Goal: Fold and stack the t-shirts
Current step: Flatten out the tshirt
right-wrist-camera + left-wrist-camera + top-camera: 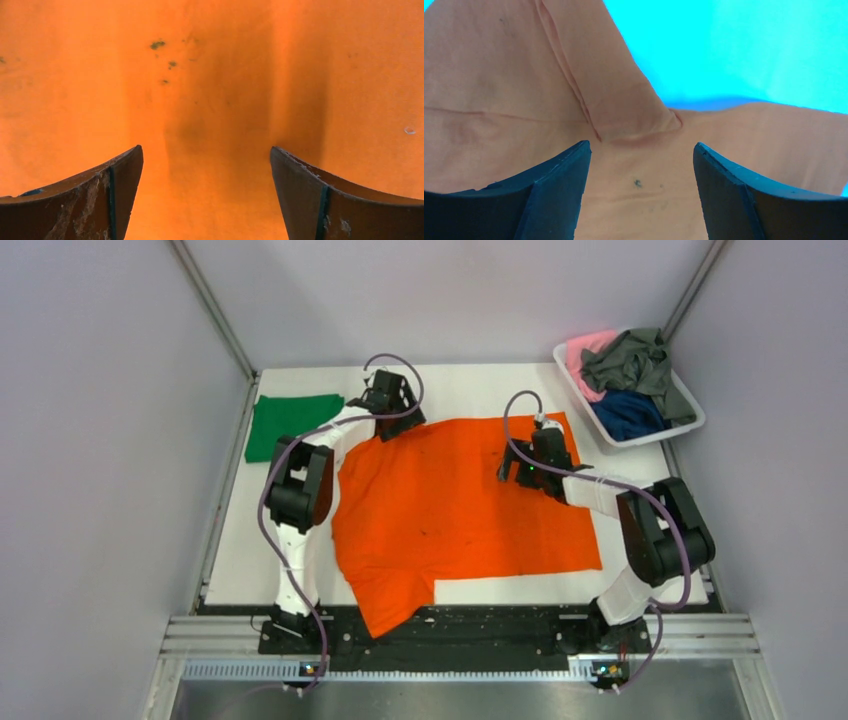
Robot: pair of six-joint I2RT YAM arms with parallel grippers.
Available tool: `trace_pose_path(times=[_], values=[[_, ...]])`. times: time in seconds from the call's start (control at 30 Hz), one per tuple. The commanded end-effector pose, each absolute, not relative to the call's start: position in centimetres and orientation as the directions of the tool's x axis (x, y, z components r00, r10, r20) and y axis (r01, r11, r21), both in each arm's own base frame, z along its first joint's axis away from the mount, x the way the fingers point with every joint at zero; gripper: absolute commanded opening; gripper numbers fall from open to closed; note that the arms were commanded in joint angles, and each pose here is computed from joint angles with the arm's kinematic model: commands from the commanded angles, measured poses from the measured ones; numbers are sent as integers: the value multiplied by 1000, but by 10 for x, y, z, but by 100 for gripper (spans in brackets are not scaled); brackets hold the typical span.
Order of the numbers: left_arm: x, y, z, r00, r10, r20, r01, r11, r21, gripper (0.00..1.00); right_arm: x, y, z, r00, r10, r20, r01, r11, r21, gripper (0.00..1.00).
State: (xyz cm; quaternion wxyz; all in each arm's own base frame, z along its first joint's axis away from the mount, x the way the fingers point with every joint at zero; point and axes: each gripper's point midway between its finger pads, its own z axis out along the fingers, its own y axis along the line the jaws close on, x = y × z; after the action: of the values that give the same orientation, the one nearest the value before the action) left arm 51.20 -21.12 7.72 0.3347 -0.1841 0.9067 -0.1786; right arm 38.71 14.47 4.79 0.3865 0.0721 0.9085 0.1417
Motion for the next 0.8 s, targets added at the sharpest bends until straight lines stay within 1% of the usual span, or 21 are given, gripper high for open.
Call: trace_pose_path(times=[0.0, 0.13, 0.23, 0.4, 0.5, 0.57, 0.63, 0.67, 0.77], values=[[530, -202, 69, -687, -439, -580, -236, 889, -394, 76, 377, 148, 49, -708, 253, -659, 14, 939, 345, 96], [542, -199, 64, -672, -434, -599, -249, 895, -370, 63, 375, 147, 45, -715, 248, -653, 16, 941, 339, 96], [548, -197, 58, -662, -445, -604, -269, 892, -362, 61, 374, 145, 42, -719, 246, -650, 26, 944, 329, 96], [561, -197, 51, -647, -463, -606, -293, 884, -364, 44, 374, 142, 38, -726, 241, -644, 40, 949, 311, 96], [569, -201, 51, -643, -474, -601, -288, 877, -384, 30, 374, 140, 37, -726, 237, -646, 44, 953, 300, 96], [574, -202, 54, -636, -482, -603, -289, 873, -393, 18, 374, 137, 37, -724, 233, -649, 50, 956, 288, 96], [581, -201, 58, -621, -487, -614, -285, 870, -402, 2, 374, 136, 36, -725, 231, -648, 55, 958, 280, 96], [584, -201, 60, -613, -489, -621, -281, 869, -407, 0, 374, 135, 36, -725, 230, -649, 54, 959, 279, 96], [599, -210, 68, -588, -490, -644, -223, 863, -454, 0, 374, 136, 35, -728, 230, -646, 54, 959, 280, 96]])
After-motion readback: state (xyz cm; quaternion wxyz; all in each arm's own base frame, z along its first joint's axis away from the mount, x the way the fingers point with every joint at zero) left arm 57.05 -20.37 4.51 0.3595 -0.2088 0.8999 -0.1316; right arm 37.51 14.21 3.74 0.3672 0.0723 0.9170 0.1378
